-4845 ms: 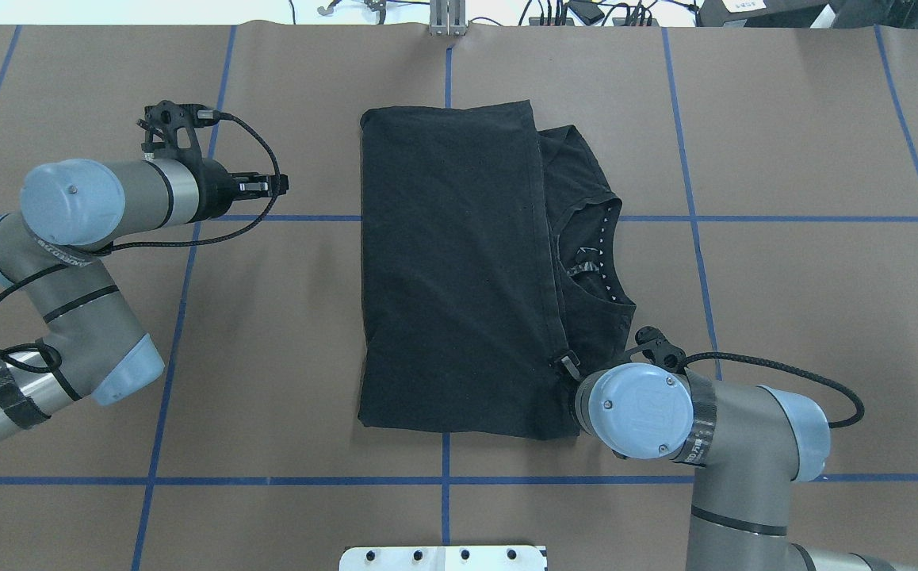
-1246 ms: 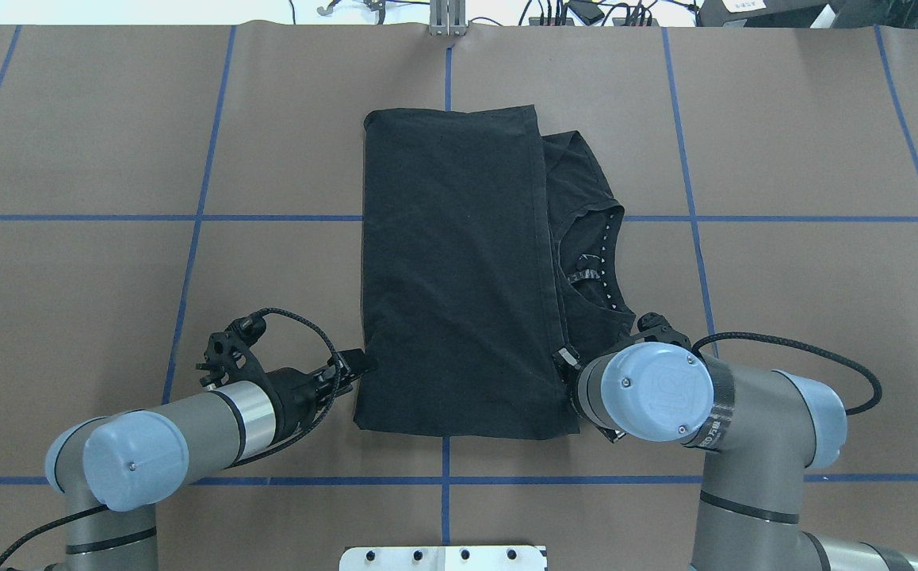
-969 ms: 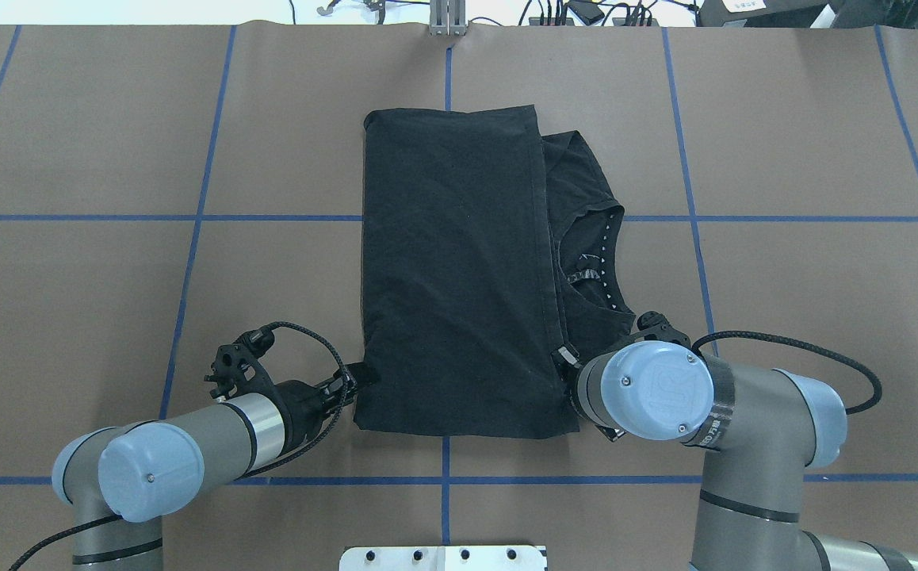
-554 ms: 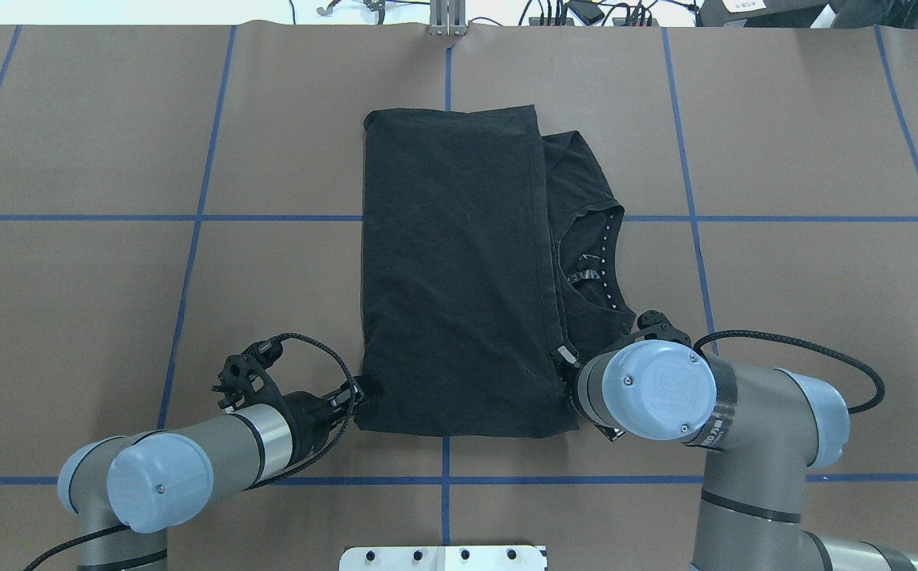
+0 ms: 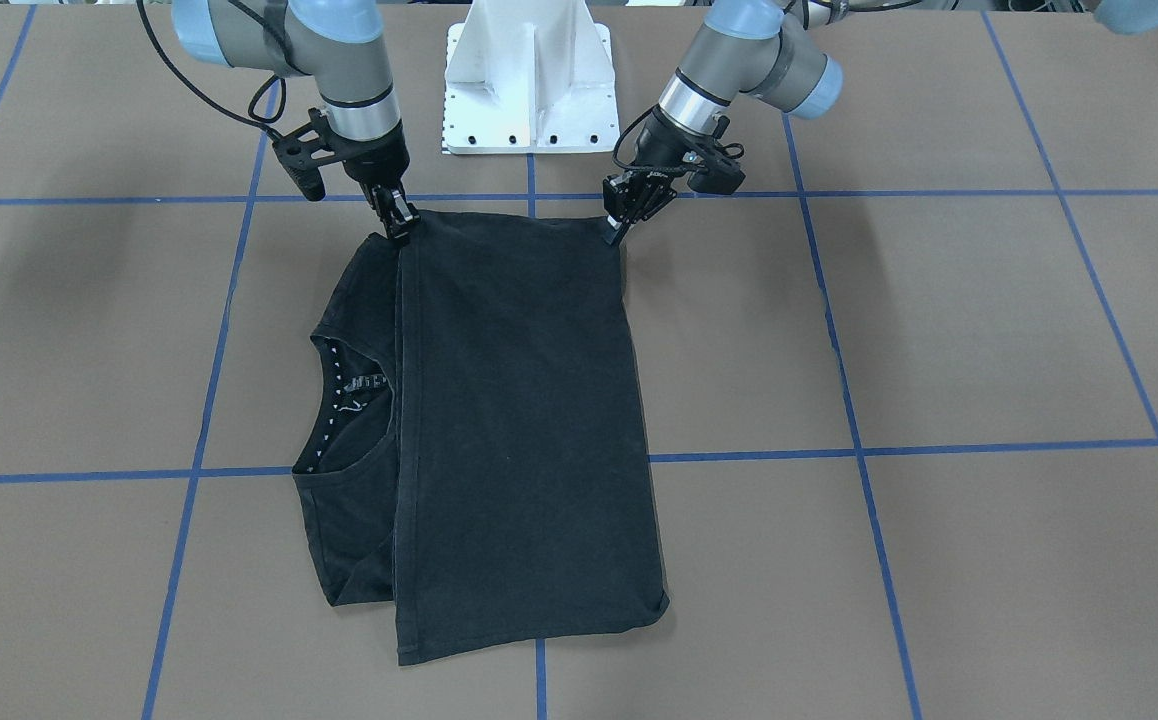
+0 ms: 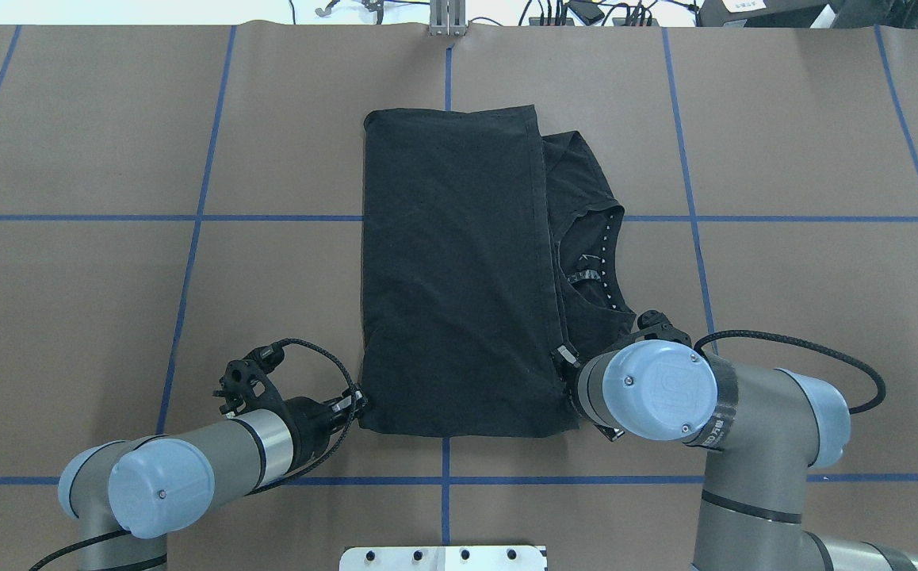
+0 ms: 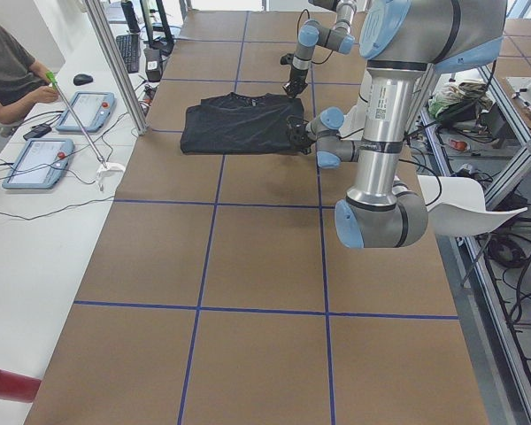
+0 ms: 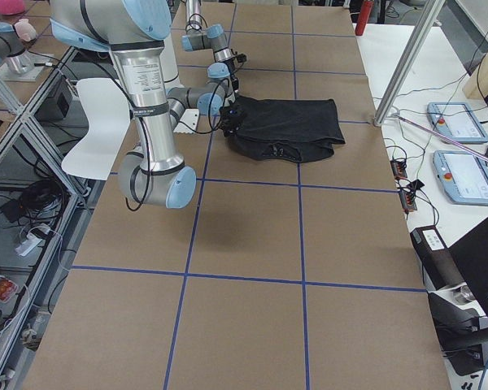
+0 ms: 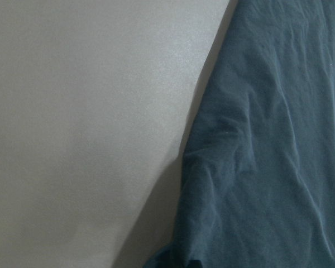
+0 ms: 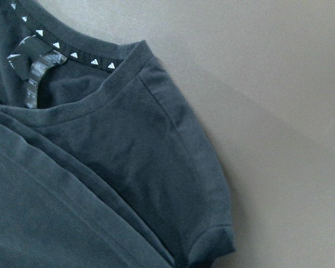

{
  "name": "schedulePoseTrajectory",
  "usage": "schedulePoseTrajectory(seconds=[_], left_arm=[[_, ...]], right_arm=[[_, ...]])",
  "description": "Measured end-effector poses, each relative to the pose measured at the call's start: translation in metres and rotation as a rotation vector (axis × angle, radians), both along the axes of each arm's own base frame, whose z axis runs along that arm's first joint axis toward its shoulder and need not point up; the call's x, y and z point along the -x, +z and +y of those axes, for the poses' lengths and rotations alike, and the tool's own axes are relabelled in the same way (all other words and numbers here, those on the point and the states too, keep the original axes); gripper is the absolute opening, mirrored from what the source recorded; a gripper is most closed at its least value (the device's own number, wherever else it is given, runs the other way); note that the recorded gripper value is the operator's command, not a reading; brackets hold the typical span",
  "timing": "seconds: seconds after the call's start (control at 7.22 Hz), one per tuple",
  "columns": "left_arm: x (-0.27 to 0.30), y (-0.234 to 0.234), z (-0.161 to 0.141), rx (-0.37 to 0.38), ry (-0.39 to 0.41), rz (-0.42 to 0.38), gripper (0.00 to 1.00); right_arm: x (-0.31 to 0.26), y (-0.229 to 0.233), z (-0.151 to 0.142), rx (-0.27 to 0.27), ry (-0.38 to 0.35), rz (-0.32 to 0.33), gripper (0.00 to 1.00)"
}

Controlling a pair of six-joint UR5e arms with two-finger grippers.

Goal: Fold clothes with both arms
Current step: 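Move the left gripper to the shirt edge nearest the robot, then grasp both near corners and lift them away from the robot, folding the shirt in half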

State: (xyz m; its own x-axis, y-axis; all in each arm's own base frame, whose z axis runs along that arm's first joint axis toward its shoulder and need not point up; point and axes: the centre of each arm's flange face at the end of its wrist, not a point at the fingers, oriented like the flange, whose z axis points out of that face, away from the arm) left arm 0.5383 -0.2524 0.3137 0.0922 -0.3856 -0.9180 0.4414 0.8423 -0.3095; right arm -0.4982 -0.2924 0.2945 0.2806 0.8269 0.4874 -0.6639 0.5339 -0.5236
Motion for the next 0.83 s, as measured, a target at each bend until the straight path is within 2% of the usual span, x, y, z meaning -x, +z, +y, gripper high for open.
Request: schedulePoseTrajectory(seconds=[0.42, 0.69, 0.83], left_arm=[[0.022, -0.029, 0.006, 0.006, 0.021, 0.001, 0.00], [0.047, -0.059, 0.015, 0.025, 0.065, -0.006, 0.00], [0.060, -0.073, 0.018, 0.039, 0.078, 0.019, 0.00]], right_arm=[[-0.022, -0.009, -0.007, 0.016, 0.004, -0.029, 0.00], [-0.060, -0.019, -0.015, 0.045, 0.009, -0.076, 0.00], [-0.081, -0.025, -0.012, 0.051, 0.006, -0.100, 0.00]])
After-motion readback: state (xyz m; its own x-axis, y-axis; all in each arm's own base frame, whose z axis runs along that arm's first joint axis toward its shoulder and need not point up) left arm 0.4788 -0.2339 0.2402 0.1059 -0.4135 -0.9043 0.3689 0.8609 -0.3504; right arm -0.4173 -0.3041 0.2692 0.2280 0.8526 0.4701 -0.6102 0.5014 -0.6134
